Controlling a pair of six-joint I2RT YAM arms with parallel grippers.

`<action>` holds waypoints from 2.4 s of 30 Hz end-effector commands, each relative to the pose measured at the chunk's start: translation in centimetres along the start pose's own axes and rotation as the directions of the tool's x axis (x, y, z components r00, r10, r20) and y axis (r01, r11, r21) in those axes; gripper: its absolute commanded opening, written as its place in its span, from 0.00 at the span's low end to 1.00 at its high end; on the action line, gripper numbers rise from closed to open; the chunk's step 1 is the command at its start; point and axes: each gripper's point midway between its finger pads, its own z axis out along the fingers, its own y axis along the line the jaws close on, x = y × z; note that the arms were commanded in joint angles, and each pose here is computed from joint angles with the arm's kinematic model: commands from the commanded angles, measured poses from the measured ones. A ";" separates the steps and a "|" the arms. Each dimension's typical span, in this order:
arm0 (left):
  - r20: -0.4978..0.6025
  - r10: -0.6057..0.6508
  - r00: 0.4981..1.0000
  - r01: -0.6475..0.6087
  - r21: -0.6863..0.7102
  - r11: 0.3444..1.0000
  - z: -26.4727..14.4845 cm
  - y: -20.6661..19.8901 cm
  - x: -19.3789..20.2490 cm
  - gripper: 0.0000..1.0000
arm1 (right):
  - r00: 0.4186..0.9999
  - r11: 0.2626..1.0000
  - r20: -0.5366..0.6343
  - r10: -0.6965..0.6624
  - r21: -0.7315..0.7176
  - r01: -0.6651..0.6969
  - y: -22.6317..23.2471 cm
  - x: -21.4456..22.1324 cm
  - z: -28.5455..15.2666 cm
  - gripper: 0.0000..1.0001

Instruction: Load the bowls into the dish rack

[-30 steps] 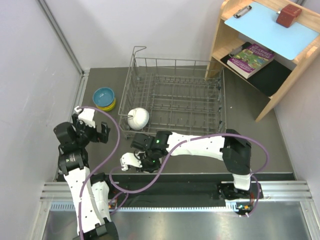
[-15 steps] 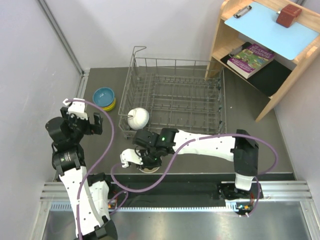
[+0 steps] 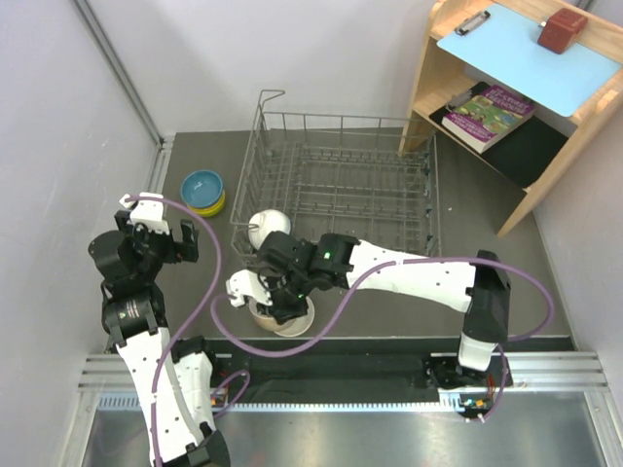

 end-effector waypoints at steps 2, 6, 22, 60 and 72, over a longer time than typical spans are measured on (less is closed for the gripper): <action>0.044 0.012 0.999 -0.011 -0.031 0.999 0.1 0.6 -0.9 0.99 | 0.950 1.000 0.313 -0.002 -0.010 0.005 -0.8 -8.0 -7.5 0.00; 0.039 0.005 0.999 -0.004 -0.035 0.999 0.2 0.7 -0.6 0.99 | 0.901 0.997 0.429 0.058 -0.069 -0.032 -1.8 -10.3 -10.7 0.00; 0.033 -0.003 0.999 0.004 -0.033 0.999 0.5 0.6 0.4 0.99 | 0.813 0.996 0.582 -0.026 0.084 -0.028 -5.6 -14.5 -17.3 0.00; -0.009 0.014 1.000 -0.015 -0.063 0.998 0.6 1.5 0.8 0.99 | 0.639 0.806 0.756 0.146 0.284 -0.520 -26.6 -5.6 -22.9 0.00; -0.138 0.036 0.990 -0.053 -0.124 0.991 -0.9 2.2 3.5 0.99 | 0.369 0.789 0.874 0.316 -0.025 -0.614 -30.9 -2.3 -24.6 0.00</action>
